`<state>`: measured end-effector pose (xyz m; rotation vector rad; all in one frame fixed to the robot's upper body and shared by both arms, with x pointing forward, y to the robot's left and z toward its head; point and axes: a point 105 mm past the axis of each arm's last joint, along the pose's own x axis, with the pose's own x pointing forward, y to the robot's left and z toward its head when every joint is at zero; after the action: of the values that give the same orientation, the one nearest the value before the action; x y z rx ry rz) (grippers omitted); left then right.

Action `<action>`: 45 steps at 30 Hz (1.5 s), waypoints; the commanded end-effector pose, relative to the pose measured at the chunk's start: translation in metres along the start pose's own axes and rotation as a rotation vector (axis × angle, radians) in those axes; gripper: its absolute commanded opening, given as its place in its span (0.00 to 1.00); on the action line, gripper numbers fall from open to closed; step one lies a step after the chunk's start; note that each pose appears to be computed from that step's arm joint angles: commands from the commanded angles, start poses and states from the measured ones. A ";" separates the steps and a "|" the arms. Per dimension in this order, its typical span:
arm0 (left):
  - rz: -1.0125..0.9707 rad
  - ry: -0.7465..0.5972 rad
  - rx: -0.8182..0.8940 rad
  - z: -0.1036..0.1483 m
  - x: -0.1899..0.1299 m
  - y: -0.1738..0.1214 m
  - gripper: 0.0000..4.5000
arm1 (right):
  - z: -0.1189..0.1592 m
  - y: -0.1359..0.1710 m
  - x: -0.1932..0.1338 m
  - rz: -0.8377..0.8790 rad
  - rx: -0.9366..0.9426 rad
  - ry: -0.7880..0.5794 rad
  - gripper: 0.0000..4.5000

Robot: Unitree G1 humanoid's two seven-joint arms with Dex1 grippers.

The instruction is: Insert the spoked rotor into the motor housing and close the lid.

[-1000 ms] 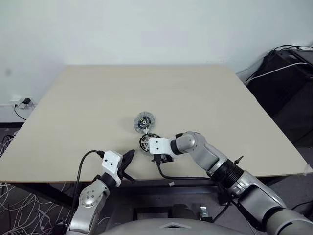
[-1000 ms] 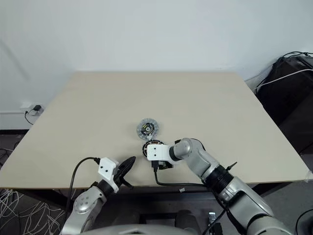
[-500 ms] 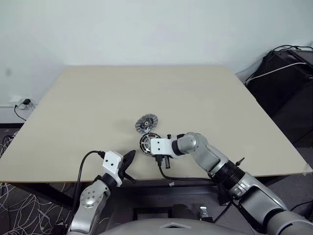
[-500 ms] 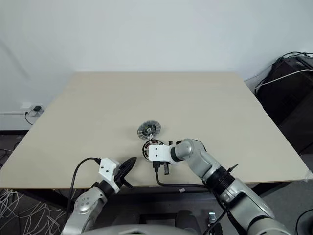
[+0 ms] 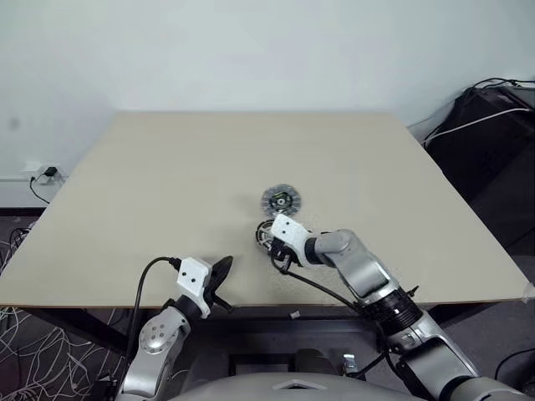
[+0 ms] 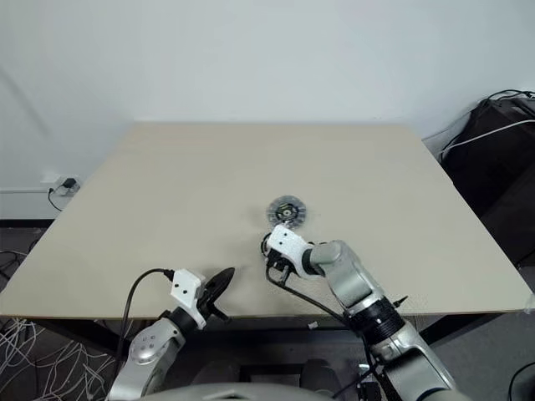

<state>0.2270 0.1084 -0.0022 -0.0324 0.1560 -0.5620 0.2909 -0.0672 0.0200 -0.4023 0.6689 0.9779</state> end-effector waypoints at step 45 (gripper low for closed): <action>-0.030 0.001 -0.001 -0.001 0.005 -0.003 0.00 | 0.051 0.028 -0.005 0.052 -0.180 -0.170 0.51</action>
<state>0.2256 0.1076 -0.0165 -0.0464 0.2073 -0.5725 0.2882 -0.0383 0.0468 -0.4060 0.5476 1.0196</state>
